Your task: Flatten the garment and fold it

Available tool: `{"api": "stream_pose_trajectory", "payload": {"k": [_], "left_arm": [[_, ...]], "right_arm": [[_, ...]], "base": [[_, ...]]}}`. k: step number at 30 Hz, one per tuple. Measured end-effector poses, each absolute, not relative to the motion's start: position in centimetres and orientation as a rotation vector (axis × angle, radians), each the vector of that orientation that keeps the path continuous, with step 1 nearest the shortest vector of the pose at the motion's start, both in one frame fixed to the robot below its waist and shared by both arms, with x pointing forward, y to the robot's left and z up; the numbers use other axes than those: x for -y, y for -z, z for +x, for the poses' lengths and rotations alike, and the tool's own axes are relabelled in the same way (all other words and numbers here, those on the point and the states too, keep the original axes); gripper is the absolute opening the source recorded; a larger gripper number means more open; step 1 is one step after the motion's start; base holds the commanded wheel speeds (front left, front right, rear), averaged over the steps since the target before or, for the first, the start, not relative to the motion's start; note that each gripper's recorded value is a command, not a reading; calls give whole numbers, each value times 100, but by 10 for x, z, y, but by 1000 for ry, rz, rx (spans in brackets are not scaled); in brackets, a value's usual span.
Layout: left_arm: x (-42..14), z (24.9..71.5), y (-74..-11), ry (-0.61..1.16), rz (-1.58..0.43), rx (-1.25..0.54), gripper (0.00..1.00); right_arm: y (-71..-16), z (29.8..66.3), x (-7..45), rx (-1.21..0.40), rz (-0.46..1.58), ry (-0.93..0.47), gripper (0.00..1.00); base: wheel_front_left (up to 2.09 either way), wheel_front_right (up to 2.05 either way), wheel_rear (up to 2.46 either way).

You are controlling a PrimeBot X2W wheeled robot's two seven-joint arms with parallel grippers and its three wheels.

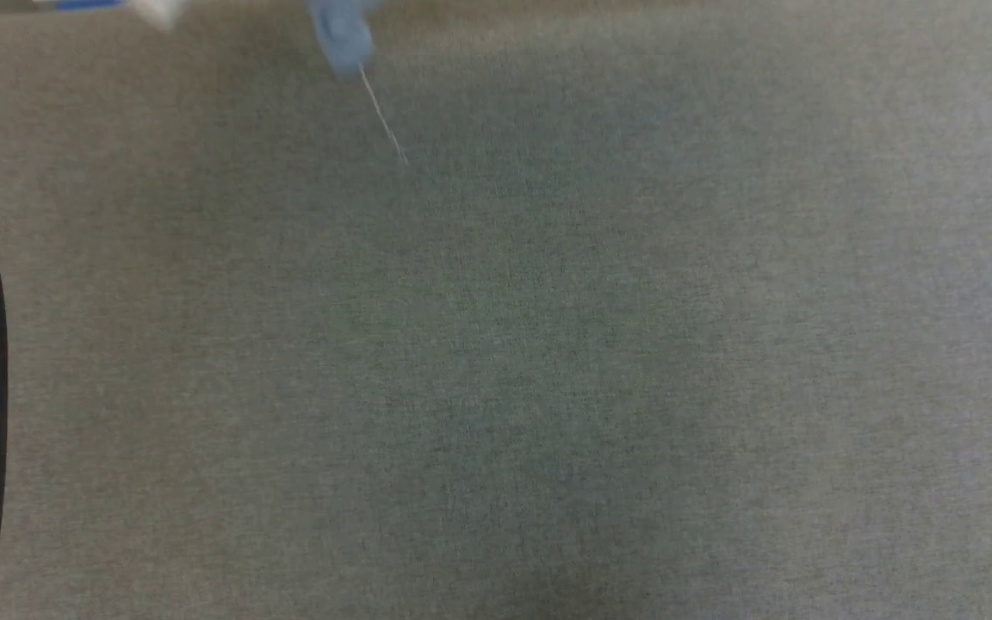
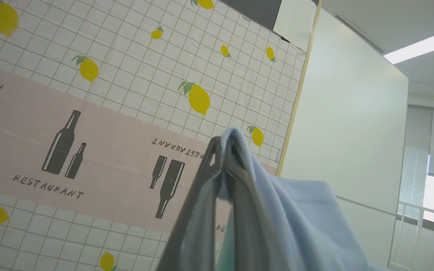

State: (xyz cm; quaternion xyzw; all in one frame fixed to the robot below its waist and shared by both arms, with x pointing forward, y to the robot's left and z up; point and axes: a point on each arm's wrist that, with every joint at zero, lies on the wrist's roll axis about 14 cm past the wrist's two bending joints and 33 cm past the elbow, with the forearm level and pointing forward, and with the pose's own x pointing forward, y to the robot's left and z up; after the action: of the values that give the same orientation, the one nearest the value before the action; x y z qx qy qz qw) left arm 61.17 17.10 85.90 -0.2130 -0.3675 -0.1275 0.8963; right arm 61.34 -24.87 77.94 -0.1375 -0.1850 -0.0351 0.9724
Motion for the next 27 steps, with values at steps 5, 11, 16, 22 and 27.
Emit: {"api": "stream_pose_trajectory", "payload": {"k": [5, 11, 16, 22, 27], "left_arm": [[-170, 641, -825, 263, -446, 732, 0], [-170, 659, -717, 248, -357, 459, 0], [-183, 631, -622, 219, -283, 200, 0], [-204, 548, -522, 179, -296, -112, 0], [-202, 466, -466, 168, -351, -340, 0]], "right_arm": [[-759, 634, 243, 409, -264, 53, 0], [-657, 636, 231, 188, -220, -24, 0], [-577, 599, 224, -4, -136, -74, 0], [-519, 532, 213, -167, -13, -105, 0], [-494, 481, 211, -265, 2, -111, 0]], "base": [[0, 0, 0], [0, 0, 0], [0, 0, 0], [0, 0, 0], [0, 0, 0]]}}
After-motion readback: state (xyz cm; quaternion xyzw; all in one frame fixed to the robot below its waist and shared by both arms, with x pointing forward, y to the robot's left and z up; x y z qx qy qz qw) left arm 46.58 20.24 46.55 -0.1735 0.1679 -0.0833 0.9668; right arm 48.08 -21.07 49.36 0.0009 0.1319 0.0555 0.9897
